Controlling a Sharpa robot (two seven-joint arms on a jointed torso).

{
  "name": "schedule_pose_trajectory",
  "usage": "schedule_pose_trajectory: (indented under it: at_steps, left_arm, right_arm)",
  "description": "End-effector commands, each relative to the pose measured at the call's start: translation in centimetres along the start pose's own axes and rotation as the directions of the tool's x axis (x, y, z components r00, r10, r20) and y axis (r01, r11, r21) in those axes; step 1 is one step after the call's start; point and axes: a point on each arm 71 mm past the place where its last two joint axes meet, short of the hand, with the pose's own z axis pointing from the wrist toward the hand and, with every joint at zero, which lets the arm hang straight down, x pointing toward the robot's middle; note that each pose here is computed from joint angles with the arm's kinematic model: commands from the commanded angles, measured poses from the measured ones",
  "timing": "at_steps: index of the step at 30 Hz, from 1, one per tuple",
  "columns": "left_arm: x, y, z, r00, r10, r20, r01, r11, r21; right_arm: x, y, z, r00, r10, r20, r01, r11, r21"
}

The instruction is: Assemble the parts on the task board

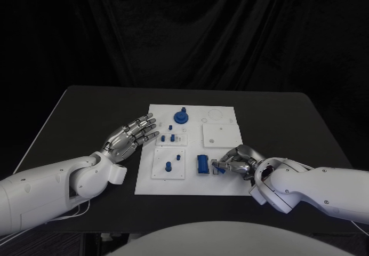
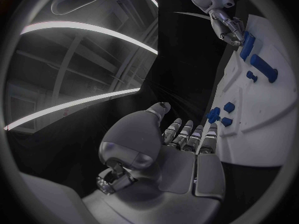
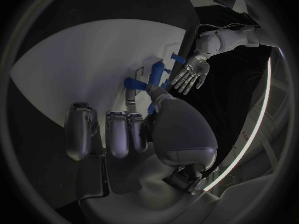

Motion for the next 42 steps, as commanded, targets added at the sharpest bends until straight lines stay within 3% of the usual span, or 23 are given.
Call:
schedule_pose_trajectory:
  at_steps: [1, 18, 30, 42]
  left_arm:
    - [0.15, 0.03, 0.05, 1.000, -0.007, -0.010, 0.007, 1.000, 0.006]
    - [0.19, 0.08, 0.10, 1.000, -0.009, -0.013, 0.009, 1.000, 0.003]
    - [0.23, 0.12, 0.13, 1.000, -0.011, -0.017, 0.011, 1.000, 0.000]
    - [0.20, 0.11, 0.10, 1.000, -0.011, -0.017, 0.011, 1.000, -0.001]
  right_arm:
    - [0.12, -0.02, 0.00, 1.000, -0.018, -0.002, 0.018, 1.000, -0.004]
    - [0.21, -0.02, 0.22, 0.999, -0.044, -0.011, 0.044, 0.999, -0.002]
    - [0.30, 0.44, 0.17, 0.991, -0.134, -0.007, 0.133, 0.989, -0.058]
    - [0.01, 0.79, 0.12, 0.993, -0.115, 0.032, 0.118, 0.987, -0.109]
